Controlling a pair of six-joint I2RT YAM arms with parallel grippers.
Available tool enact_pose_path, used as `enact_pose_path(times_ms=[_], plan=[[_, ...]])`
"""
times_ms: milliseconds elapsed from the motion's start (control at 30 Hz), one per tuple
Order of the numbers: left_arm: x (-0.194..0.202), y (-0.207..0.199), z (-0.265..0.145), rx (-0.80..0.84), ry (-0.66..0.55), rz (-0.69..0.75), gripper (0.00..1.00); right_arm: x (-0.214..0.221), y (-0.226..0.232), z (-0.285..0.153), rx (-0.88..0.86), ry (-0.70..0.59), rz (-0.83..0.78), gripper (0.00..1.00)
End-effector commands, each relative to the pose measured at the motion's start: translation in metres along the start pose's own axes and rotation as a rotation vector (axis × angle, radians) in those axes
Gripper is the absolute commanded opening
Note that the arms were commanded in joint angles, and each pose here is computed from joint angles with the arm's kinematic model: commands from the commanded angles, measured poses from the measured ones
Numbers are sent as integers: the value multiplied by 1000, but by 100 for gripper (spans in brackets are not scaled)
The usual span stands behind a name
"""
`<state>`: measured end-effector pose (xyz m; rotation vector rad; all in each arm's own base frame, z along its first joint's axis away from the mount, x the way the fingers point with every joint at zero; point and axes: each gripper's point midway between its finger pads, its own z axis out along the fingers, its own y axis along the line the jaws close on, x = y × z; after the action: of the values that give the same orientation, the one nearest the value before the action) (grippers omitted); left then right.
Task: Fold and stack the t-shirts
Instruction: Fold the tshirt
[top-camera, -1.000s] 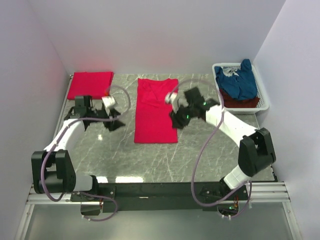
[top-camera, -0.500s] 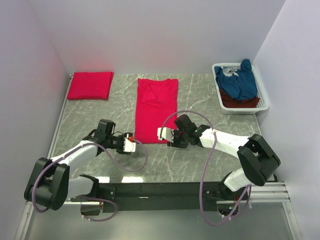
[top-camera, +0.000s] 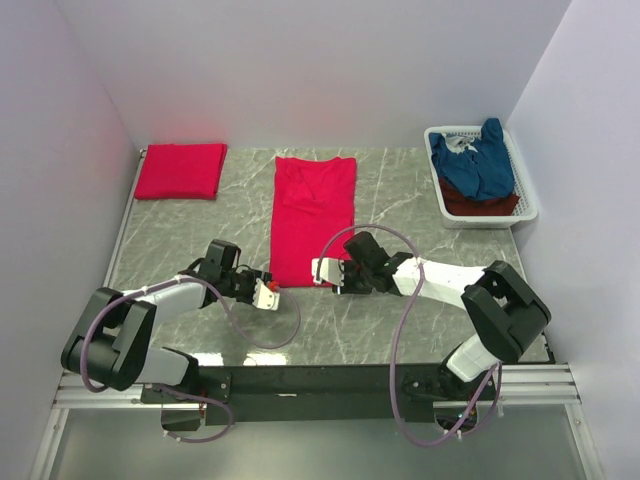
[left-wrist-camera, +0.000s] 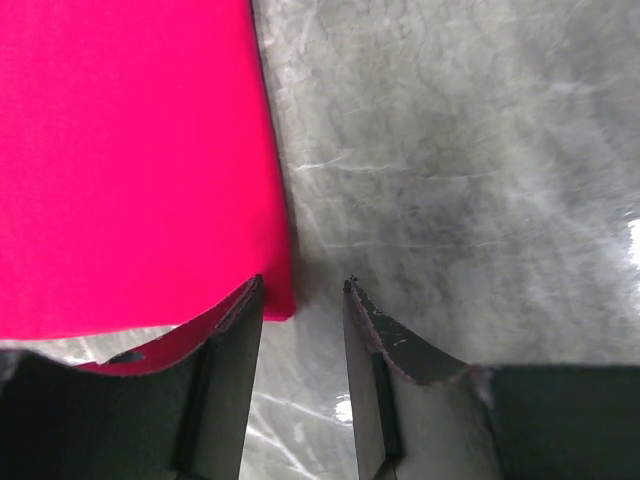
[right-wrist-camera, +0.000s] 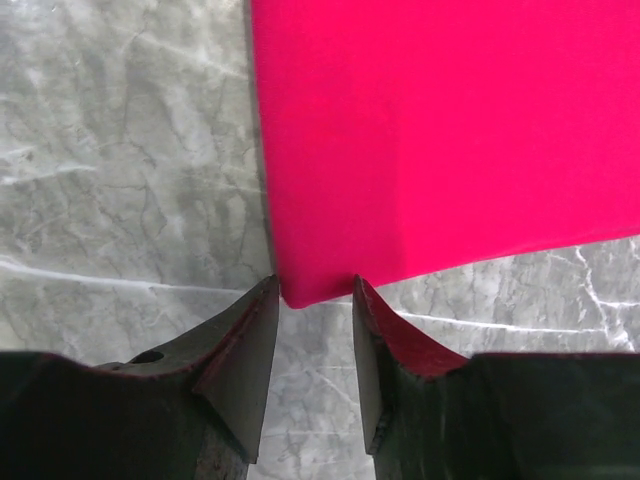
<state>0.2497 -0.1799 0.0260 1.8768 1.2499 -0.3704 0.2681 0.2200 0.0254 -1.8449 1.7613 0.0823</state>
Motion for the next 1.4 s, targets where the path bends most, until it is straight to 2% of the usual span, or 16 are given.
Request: enact_pose_path(times_ms=[0,267,400,500,533,600,733,867,1033,1133,1267,1367], plan=[[5,12,2,-21,24,74,43,-7,3,-6,11,-33,-51,44],[21,13,6,-9,83,51,32,-4,14,0,-10,-15,-81,46],[20,11,6,2,77,46,26,-4,14,3,-10,-10,-89,42],[17,11,6,16,65,47,18,0,13,9,-5,6,-93,23],[15,13,6,16,62,42,14,0,14,12,-6,9,-94,12],[10,19,4,18,55,28,12,3,12,13,7,18,-84,1],[-9,45,-7,-19,13,-156,1,-7,-3,-3,30,-18,-25,0],[-25,69,-30,-48,-38,-259,1,-21,-37,-34,56,-66,77,0],[-38,81,-42,-79,-53,-246,1,-36,-68,-63,86,-125,162,0],[-42,82,-46,-78,-53,-262,1,-39,-69,-71,82,-137,178,0],[-56,73,-55,-71,-68,-276,1,-35,-54,-82,58,-140,199,0],[-75,52,-64,-21,-92,-277,1,-32,-31,-94,24,-137,193,0]])
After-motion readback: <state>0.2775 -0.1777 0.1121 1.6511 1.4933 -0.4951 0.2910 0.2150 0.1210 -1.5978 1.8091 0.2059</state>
